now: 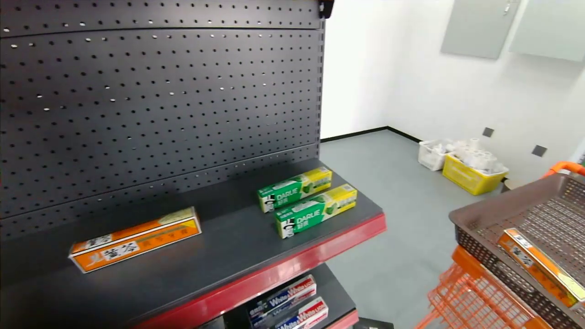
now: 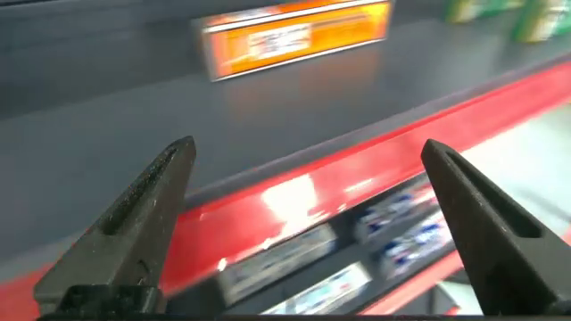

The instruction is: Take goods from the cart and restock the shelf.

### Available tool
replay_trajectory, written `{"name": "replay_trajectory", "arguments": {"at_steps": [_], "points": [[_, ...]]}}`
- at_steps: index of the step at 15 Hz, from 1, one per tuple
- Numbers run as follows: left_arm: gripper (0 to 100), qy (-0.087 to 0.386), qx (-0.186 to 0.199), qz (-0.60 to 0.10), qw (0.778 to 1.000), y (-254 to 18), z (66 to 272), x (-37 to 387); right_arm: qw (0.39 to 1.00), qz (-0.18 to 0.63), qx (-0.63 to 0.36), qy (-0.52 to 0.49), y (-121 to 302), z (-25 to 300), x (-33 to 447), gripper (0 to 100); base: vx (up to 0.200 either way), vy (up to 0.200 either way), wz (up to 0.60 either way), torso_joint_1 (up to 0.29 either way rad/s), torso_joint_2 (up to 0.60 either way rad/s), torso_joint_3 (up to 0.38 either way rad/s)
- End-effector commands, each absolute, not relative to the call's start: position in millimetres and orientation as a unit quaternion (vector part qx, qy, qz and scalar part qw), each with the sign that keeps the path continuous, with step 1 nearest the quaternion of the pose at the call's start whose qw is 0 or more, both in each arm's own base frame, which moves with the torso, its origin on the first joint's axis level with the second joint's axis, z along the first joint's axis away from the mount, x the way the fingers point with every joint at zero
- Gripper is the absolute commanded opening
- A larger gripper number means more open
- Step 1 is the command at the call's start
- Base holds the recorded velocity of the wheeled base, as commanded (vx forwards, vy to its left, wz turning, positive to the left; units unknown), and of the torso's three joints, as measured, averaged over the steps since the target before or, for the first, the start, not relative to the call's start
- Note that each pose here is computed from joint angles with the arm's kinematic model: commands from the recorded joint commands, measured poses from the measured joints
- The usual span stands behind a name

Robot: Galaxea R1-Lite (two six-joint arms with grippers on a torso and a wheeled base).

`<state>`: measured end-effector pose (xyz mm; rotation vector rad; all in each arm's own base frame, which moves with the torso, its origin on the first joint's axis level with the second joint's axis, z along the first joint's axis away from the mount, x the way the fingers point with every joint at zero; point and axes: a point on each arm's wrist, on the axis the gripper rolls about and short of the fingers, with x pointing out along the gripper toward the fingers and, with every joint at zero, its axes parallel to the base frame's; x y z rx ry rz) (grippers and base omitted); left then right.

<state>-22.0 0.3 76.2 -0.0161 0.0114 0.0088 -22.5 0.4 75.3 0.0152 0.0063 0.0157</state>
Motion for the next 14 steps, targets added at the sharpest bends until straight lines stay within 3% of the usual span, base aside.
{"name": "replay_trajectory", "arguments": {"at_steps": [1, 8, 14], "points": [[100, 0.006, -0.008, 0.005, 1.000, 0.3, 76.2, -21.9, 1.000, 0.008, 0.008, 0.004, 0.4, 75.3, -22.5, 100, 0.000, 0.000, -0.60, 0.002, 0.00, 0.002], [100, 0.006, -0.008, 0.005, 1.000, 0.3, 76.2, -21.9, 1.000, 0.008, 0.008, 0.004, 0.4, 75.3, -22.5, 100, 0.000, 0.000, -0.60, 0.004, 0.00, 0.003], [100, 0.006, -0.008, 0.005, 1.000, 0.3, 76.2, -21.9, 1.000, 0.008, 0.008, 0.004, 0.4, 75.3, -22.5, 100, 0.000, 0.000, 0.00, 0.000, 0.00, 0.000]]}}
